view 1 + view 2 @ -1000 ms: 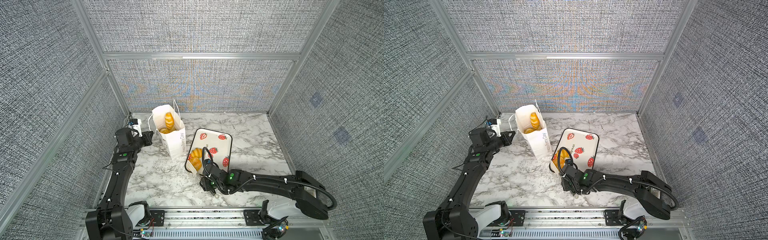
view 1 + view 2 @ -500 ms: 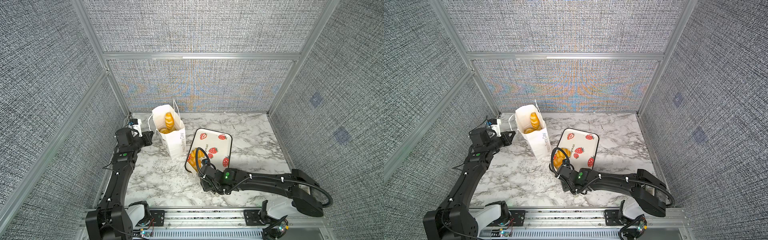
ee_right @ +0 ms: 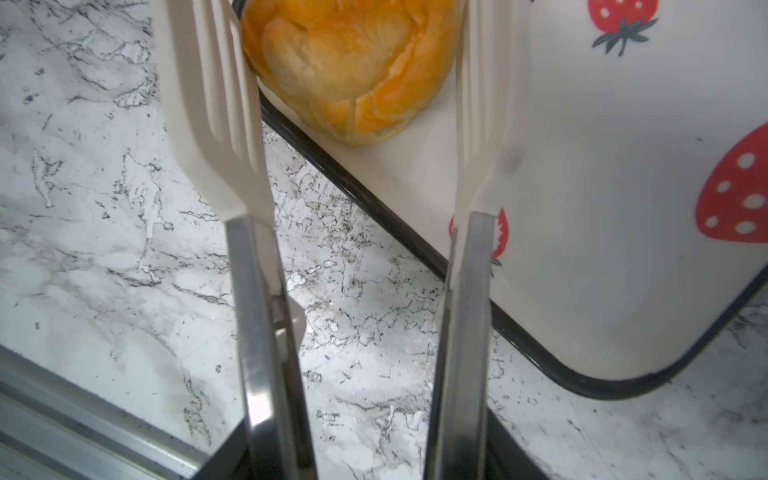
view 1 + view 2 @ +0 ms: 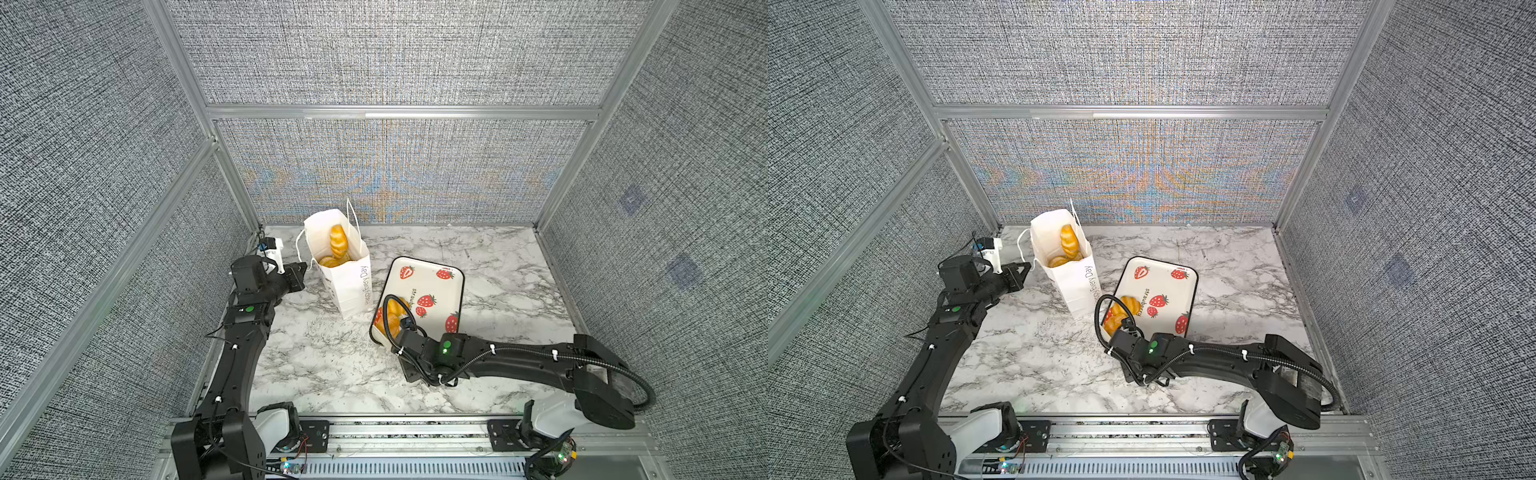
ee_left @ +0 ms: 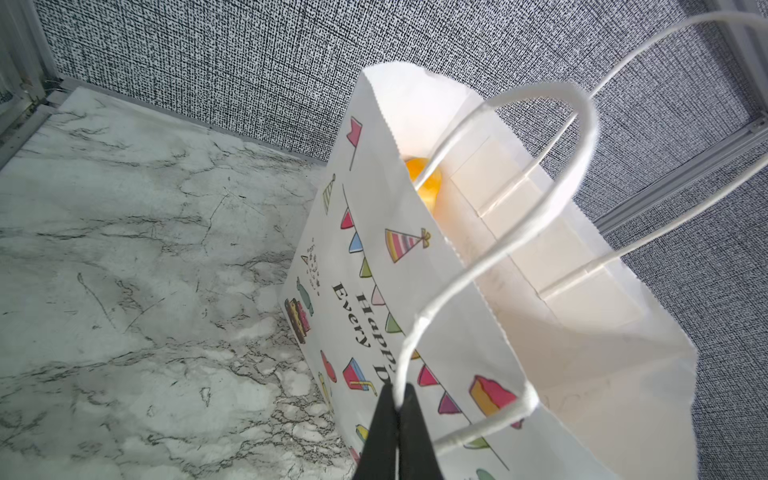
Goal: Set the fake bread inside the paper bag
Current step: 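Squeeze the tongs shut on the glazed bun and lift it, then carry the bun in the tongs over the bag opening, then lower the bun into the bag and open the tongs to release it, then move the open tongs with the right gripper back over the tray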
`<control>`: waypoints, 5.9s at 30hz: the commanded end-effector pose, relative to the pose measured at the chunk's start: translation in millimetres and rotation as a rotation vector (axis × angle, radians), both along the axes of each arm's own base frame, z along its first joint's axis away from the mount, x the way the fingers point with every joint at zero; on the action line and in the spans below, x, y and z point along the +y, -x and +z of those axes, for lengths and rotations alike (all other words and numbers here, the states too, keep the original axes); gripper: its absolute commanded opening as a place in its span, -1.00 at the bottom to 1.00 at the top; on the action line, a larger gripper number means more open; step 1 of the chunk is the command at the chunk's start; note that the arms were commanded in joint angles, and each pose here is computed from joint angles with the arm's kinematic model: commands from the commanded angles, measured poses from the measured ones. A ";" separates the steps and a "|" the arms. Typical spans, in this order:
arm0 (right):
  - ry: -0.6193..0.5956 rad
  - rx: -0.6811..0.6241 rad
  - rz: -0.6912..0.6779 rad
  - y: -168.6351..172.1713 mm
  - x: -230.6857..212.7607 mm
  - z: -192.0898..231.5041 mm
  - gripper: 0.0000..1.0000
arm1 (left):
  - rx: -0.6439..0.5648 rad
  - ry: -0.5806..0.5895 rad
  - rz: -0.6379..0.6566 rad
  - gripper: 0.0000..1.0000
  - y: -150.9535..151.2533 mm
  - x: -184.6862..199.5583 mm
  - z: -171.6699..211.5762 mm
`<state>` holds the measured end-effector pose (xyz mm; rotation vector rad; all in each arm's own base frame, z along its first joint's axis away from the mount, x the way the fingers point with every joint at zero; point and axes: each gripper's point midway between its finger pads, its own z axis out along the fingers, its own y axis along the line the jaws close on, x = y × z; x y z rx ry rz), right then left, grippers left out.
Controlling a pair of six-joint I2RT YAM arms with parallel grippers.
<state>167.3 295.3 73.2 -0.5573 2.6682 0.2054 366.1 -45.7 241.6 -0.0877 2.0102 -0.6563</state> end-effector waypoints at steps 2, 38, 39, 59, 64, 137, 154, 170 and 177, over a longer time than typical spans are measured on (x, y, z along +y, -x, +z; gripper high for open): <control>0.036 -0.028 -0.017 -4.0 -8.2 3.7 0.09 | -0.008 0.002 -0.006 -1.00 -0.9 -0.8 0.8; -0.156 -0.506 -0.185 -48.7 -59.2 143.1 -0.26 | -0.003 0.006 -0.010 -1.00 -1.7 -1.7 -0.8; -0.165 -0.526 -0.184 -50.5 -58.8 150.4 -0.26 | -0.005 0.006 -0.009 -1.00 -1.8 -1.3 -0.2; -0.276 -0.694 -0.096 -63.0 -28.9 227.0 -0.26 | -0.002 0.005 -0.007 -1.00 -1.0 -1.2 -1.1; -0.308 -0.711 -0.049 -65.0 -5.9 239.0 -0.26 | -0.006 0.004 -0.006 -1.00 -1.0 -1.0 0.2; -0.355 -0.553 0.057 -132.5 113.3 257.8 0.14 | -0.011 0.004 -0.006 -1.00 -0.3 -1.1 1.4; -0.375 -0.695 -0.053 -125.4 50.3 303.1 0.14 | -0.009 0.004 -0.006 -1.00 -0.4 -1.1 0.8; -0.333 -0.730 -0.175 -131.3 -18.8 303.5 0.14 | -0.007 0.004 -0.006 -1.00 -0.9 -1.1 -0.1; -0.309 -0.670 -0.201 -135.6 -36.9 275.1 0.14 | -0.007 0.005 -0.006 -1.00 -0.6 -1.1 0.0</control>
